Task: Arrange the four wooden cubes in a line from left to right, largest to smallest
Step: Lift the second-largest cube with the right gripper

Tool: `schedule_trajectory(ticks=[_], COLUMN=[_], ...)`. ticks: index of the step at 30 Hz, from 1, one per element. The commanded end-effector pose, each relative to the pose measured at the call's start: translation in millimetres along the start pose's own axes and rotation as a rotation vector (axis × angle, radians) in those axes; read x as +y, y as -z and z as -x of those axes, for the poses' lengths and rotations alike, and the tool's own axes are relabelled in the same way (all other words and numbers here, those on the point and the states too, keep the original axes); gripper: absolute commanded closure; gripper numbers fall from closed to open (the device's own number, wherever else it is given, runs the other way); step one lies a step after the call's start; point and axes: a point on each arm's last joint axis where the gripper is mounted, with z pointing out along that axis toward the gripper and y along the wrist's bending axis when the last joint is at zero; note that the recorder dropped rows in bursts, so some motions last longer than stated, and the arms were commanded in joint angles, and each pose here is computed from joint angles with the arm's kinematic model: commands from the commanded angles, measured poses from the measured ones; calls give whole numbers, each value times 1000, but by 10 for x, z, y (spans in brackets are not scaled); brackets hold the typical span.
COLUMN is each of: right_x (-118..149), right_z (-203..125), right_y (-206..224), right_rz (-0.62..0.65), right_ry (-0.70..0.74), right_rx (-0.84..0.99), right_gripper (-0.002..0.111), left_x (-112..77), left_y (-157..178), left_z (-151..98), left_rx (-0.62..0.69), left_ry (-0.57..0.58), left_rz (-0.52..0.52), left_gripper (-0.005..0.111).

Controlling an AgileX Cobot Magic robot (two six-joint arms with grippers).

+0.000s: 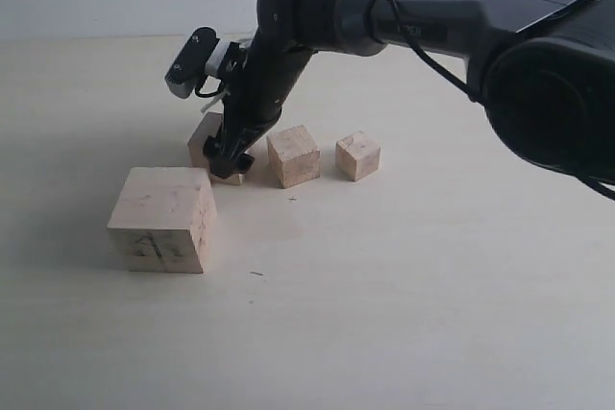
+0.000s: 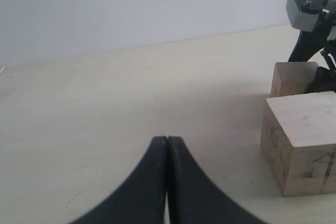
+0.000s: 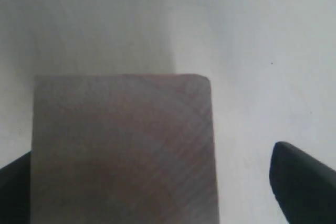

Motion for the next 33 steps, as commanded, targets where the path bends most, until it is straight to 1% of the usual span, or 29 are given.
schedule_trajectory(ticks=[1, 4, 7, 9, 12, 16, 18, 21, 24, 26, 28, 30, 33], right_x=[-20, -29, -38, -43, -70, -129, -150, -128, -55, 6, 98, 191, 331], right_z=[-8, 2, 7, 20, 82, 214, 285, 372, 407, 391, 362, 340, 274], right_y=[-31, -31, -31, -9, 132, 505, 761, 1159, 1577, 1791, 1959, 2046, 2036], right_rz=[-8, -19, -28, -34, -63, -140, -180, -201, -190, -167, -107, -27, 103], right_ry=[32, 38, 41, 41, 53, 43, 26, 27, 33, 37, 27, 33, 46], right_rx=[-13, -23, -29, -36, -55, -94, -117, -148, -149, -125, -96, -76, -48], right_gripper=[10, 30, 59, 81, 108, 108, 108, 108, 108, 108, 108, 108, 108], left_x=[2, 2, 2, 2, 2, 2, 2, 2, 2, 2, 2, 2, 2], left_y=[5, 5, 5, 5, 5, 5, 5, 5, 5, 5, 5, 5, 5], left_z=[7, 7, 7, 7, 7, 7, 7, 7, 7, 7, 7, 7, 7], left_rx=[-11, -11, -11, -11, -11, -11, -11, -11, -11, -11, -11, -11, -11], left_ry=[0, 0, 0, 0, 0, 0, 0, 0, 0, 0, 0, 0, 0], left_rz=[4, 4, 4, 4, 4, 4, 4, 4, 4, 4, 4, 4, 4], left_gripper=[107, 107, 107, 107, 107, 107, 107, 107, 107, 107, 107, 107, 107])
